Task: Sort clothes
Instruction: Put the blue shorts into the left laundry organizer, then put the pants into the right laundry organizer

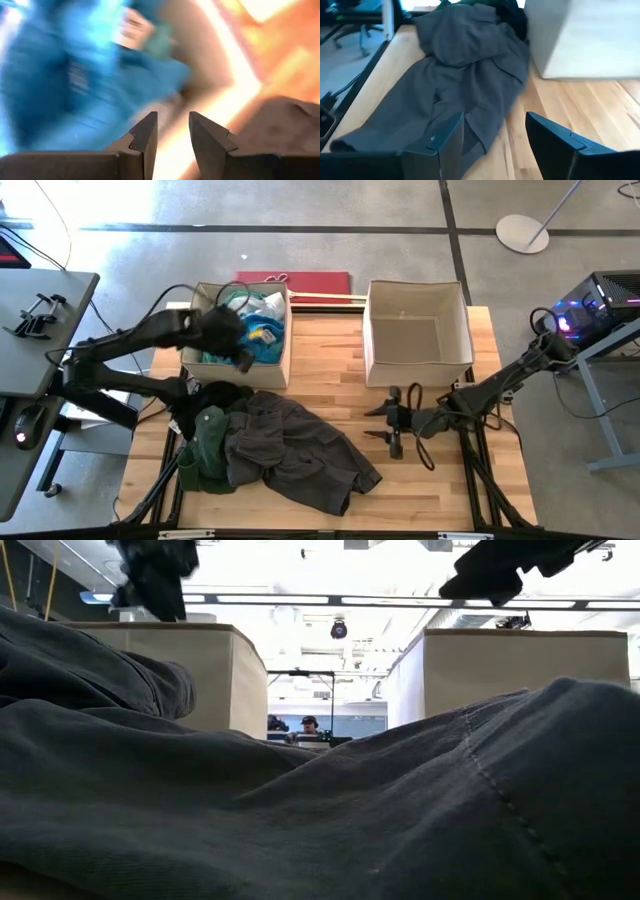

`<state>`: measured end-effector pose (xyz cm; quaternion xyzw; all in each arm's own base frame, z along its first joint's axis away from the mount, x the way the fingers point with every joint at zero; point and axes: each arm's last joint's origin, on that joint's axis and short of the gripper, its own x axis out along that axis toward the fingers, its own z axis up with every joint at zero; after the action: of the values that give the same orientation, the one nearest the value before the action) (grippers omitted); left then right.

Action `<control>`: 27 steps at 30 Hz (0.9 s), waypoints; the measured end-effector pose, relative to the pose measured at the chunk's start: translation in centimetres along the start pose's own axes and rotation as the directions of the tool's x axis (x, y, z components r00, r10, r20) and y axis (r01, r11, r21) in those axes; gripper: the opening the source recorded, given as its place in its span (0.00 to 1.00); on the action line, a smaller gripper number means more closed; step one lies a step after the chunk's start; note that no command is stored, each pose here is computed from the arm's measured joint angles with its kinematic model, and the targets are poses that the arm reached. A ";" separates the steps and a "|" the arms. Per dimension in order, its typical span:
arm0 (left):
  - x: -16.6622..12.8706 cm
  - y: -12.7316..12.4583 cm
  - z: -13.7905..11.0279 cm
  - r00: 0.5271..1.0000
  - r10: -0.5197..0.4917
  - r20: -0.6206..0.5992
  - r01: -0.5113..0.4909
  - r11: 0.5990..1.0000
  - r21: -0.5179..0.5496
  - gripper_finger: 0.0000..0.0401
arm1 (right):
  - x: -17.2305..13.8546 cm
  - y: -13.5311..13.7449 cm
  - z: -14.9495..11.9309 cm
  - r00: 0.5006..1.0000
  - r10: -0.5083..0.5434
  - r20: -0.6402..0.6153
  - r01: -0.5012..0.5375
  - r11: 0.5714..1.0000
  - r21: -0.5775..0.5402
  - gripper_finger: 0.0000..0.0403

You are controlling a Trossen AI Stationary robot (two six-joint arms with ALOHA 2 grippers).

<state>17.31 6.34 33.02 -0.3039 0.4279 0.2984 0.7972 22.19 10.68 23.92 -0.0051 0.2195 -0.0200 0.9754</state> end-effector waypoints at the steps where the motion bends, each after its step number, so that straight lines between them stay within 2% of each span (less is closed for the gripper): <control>1: -0.5 -0.6 -0.6 1.000 -0.027 0.008 0.026 1.000 0.014 0.26 | 0.3 0.1 0.0 1.000 0.016 0.003 -0.015 1.000 -0.019 0.50; 9: -3.2 -4.9 -5.5 0.985 -0.170 0.039 0.163 0.977 0.139 0.26 | 2.0 0.3 0.6 0.995 0.022 0.100 -0.018 0.999 -0.038 0.50; 16: -3.4 -8.5 -10.3 0.968 -0.232 -0.101 0.250 0.935 0.252 0.26 | 2.2 0.4 0.5 0.995 0.021 0.097 -0.017 0.999 -0.039 0.50; 21: -2.2 -11.4 -14.7 0.961 -0.169 -0.220 0.248 0.876 0.413 0.26 | 2.2 0.4 0.5 0.995 0.020 0.096 -0.016 0.999 -0.038 0.50; 27: 2.1 -14.4 -18.4 0.987 0.030 -0.157 0.054 0.862 0.505 0.26 | 2.2 0.4 0.5 0.995 0.024 0.096 -0.022 1.000 -0.018 0.50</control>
<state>19.71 -16.01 26.22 -0.1091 0.5517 0.1453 0.8140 24.41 10.99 23.46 -0.0116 0.1726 -0.0068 0.9849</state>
